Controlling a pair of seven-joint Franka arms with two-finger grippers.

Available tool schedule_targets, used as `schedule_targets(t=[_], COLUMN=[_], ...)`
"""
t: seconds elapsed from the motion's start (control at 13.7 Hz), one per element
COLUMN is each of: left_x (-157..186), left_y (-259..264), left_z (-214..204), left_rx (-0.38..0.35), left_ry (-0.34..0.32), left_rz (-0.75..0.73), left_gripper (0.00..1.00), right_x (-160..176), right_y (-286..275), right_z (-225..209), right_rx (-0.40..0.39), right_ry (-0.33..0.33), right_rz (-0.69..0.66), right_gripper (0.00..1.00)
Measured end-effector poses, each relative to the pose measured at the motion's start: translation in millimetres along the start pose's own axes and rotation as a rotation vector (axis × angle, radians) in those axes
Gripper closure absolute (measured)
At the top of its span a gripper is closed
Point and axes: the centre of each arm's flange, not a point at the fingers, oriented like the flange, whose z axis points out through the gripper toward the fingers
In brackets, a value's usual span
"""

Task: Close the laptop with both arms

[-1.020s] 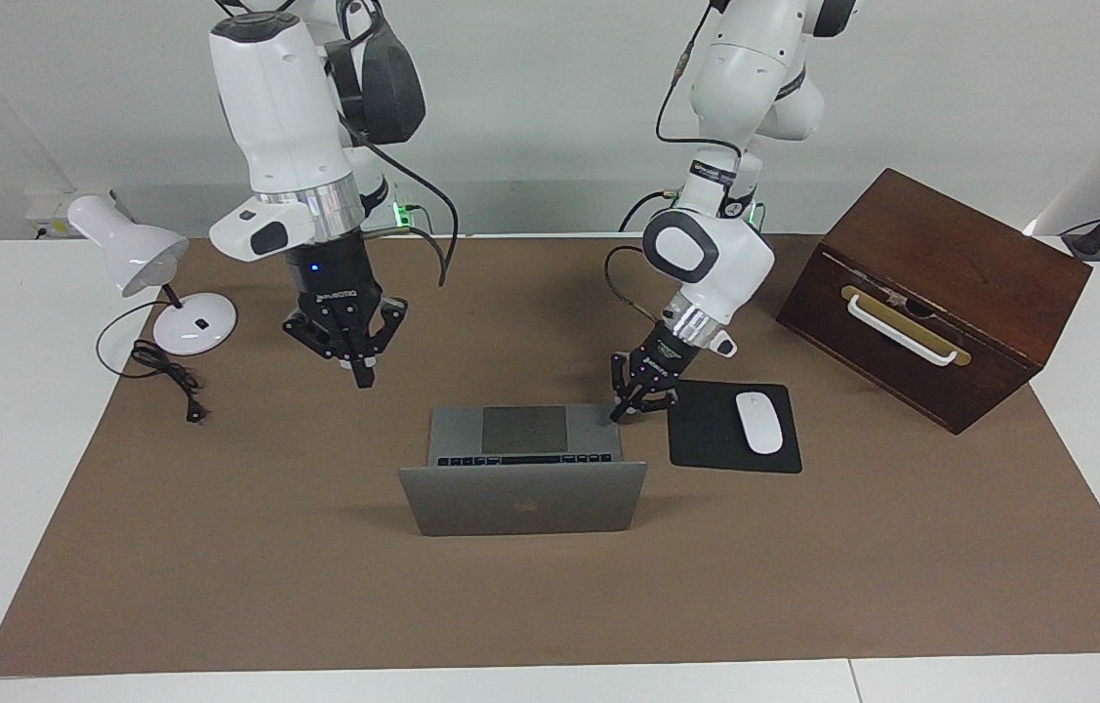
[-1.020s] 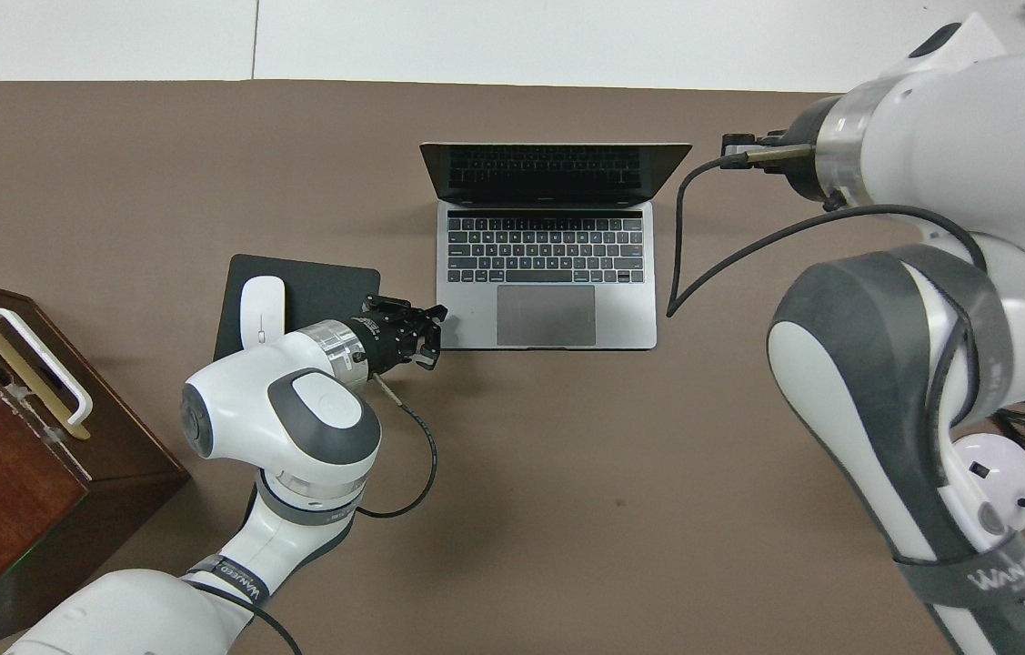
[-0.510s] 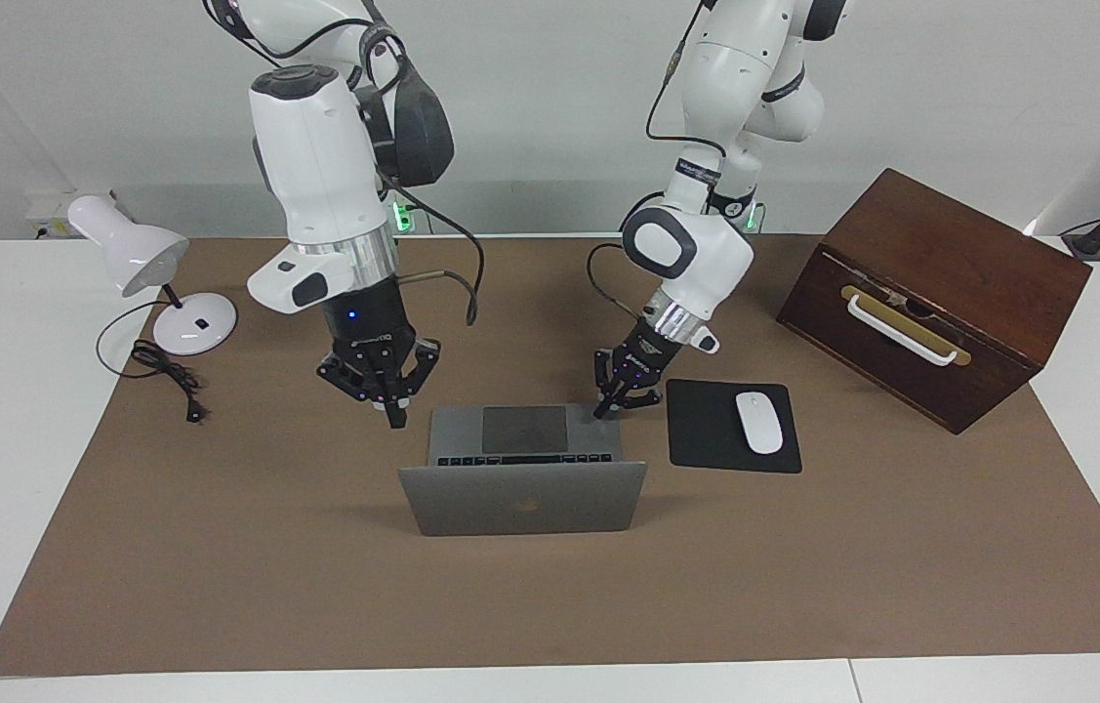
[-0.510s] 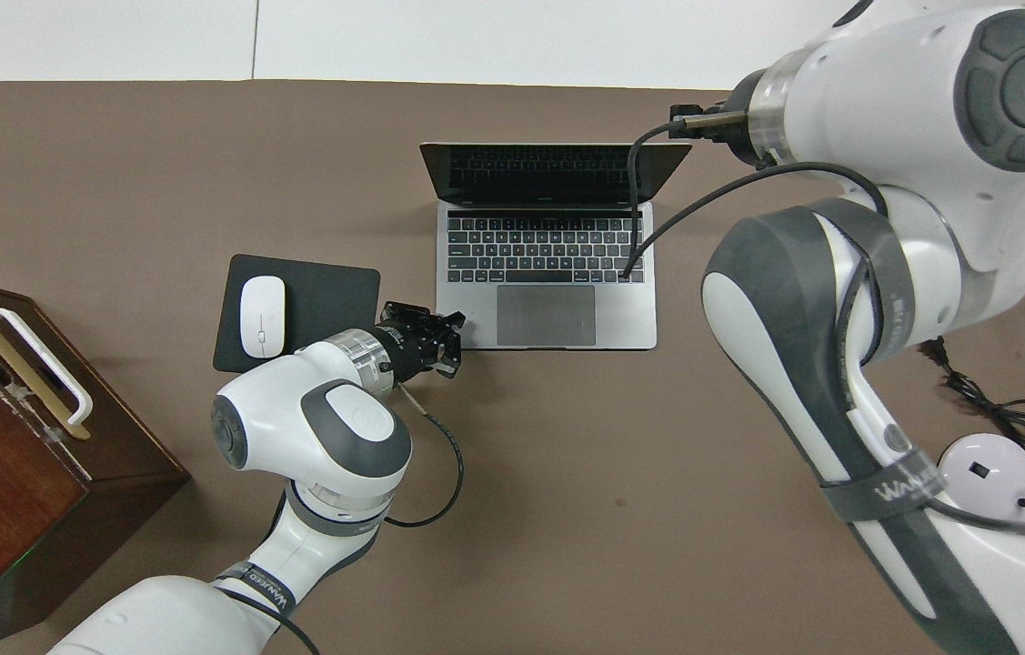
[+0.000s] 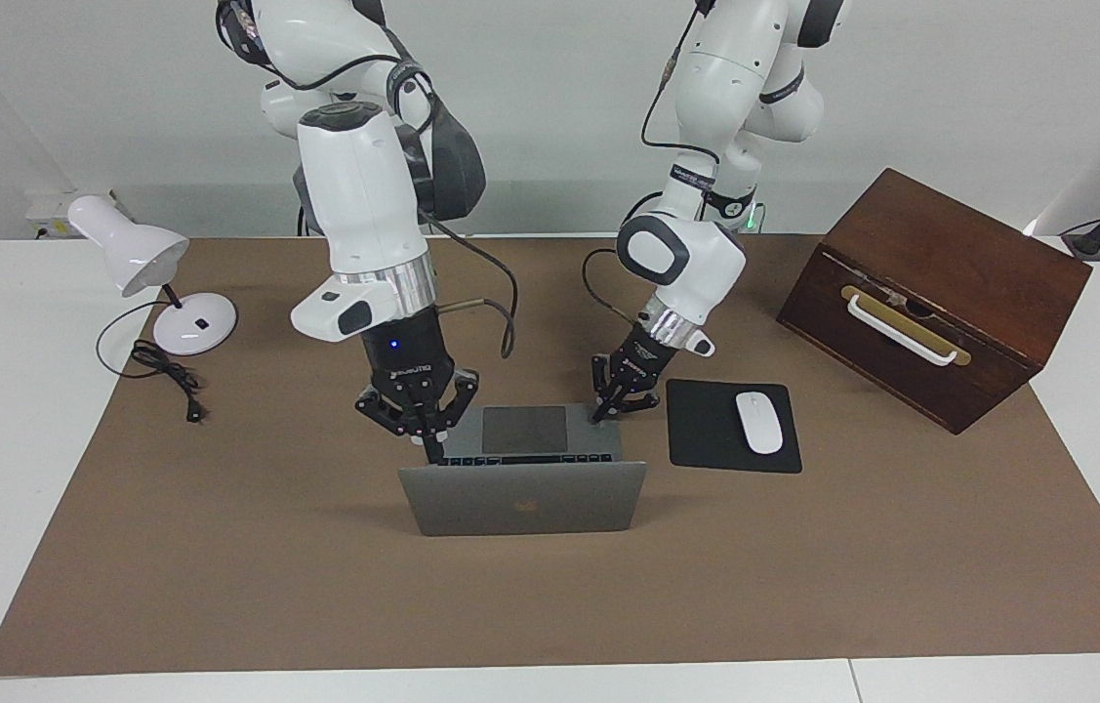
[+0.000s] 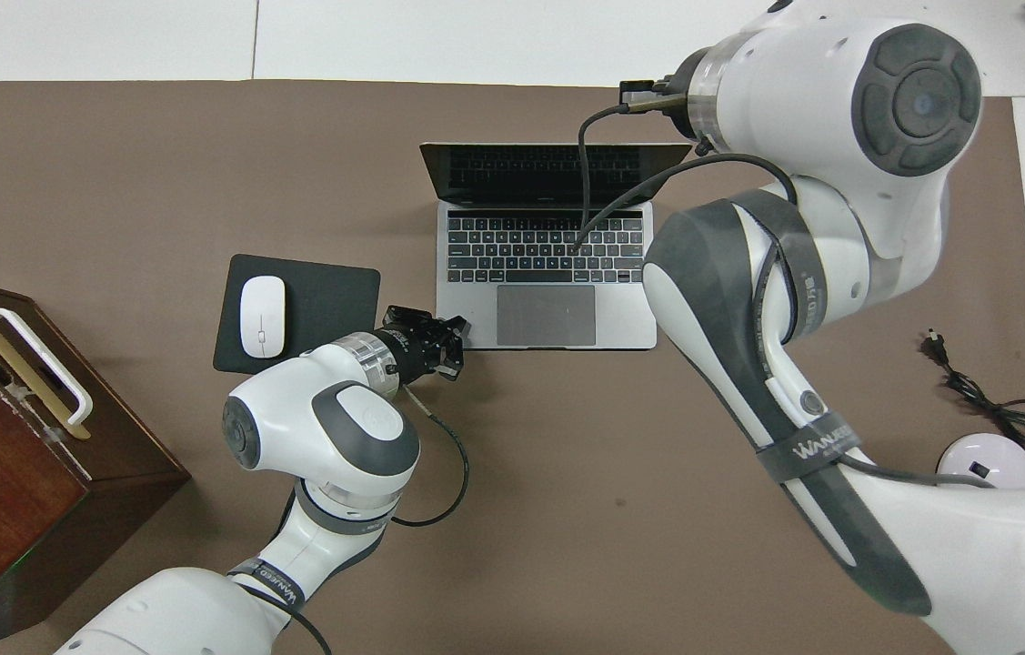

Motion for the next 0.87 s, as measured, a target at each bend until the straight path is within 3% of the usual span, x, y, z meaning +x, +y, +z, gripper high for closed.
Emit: schedule_targets(t=[0.87], left_x=[0.0], left_y=[0.9], left_z=[0.5], left_rx=[-0.002], left_ry=[-0.001], left_rz=[0.070], left_gripper=[0.99], right_x=[-1.1], right_y=[-34.9], right_z=[75.8], right_rx=[0.030], right_ry=[0.036], right_rz=[-0.042], right_gripper=[0.99])
